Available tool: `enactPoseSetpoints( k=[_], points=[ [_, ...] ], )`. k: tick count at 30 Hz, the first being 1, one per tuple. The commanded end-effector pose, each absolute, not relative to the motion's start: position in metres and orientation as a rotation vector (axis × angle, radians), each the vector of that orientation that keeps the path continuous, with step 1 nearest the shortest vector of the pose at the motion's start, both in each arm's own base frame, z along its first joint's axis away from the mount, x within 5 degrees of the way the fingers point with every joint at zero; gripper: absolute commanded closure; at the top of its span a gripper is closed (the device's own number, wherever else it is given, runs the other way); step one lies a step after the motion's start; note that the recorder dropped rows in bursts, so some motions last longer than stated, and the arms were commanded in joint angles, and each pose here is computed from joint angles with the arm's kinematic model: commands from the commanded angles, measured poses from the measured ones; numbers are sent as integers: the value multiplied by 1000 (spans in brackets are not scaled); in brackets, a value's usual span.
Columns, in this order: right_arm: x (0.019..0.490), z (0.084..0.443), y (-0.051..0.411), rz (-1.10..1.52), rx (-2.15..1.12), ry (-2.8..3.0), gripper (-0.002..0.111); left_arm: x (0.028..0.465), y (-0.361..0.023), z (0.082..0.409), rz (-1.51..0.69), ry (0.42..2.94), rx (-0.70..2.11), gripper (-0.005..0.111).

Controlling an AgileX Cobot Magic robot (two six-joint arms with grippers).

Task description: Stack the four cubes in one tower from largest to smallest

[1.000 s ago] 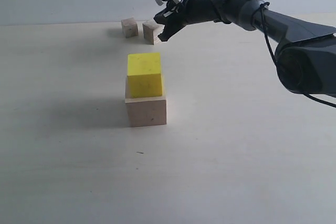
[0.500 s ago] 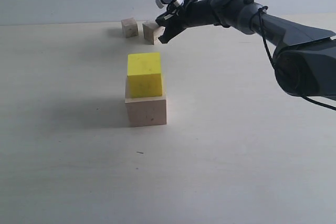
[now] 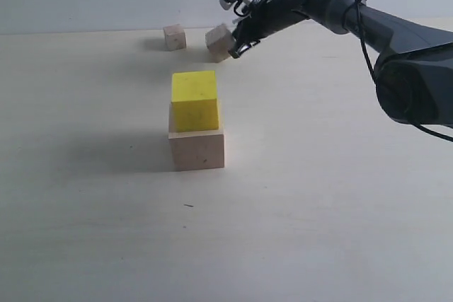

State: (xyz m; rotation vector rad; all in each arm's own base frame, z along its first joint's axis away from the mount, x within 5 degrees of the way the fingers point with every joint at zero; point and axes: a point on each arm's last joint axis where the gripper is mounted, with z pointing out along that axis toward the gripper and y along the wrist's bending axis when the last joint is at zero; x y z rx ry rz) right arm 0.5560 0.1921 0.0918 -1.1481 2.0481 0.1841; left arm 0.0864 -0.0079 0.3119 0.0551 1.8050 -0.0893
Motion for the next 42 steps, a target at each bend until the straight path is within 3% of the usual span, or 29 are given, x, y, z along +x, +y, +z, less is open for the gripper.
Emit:
enactPoseSetpoints(
  k=[1, 8, 11, 21, 33, 37, 42],
  points=[
    [549, 110, 183, 201, -1175, 2142, 108, 88, -8, 310, -86, 1808, 61, 107],
    [547, 169, 181, 212, -1106, 2079, 108, 86, -8, 311, -94, 1797, 55, 107],
    [546, 180, 190, 347, -1067, 1994, 108, 86, -8, 311, -98, 1797, 52, 107],
    [545, 128, 203, 441, -1124, 2003, 108, 86, -8, 311, -95, 1797, 55, 107],
    [531, 105, 183, 314, -1244, 2337, 108, 86, -8, 311, -96, 1795, 56, 107],
    [526, 103, 174, 249, -1206, 2486, 108, 86, -8, 311, -100, 1796, 52, 107],
    [519, 135, 165, 210, -1111, 2604, 108, 86, -9, 311, -109, 1797, 47, 107]
  ],
)
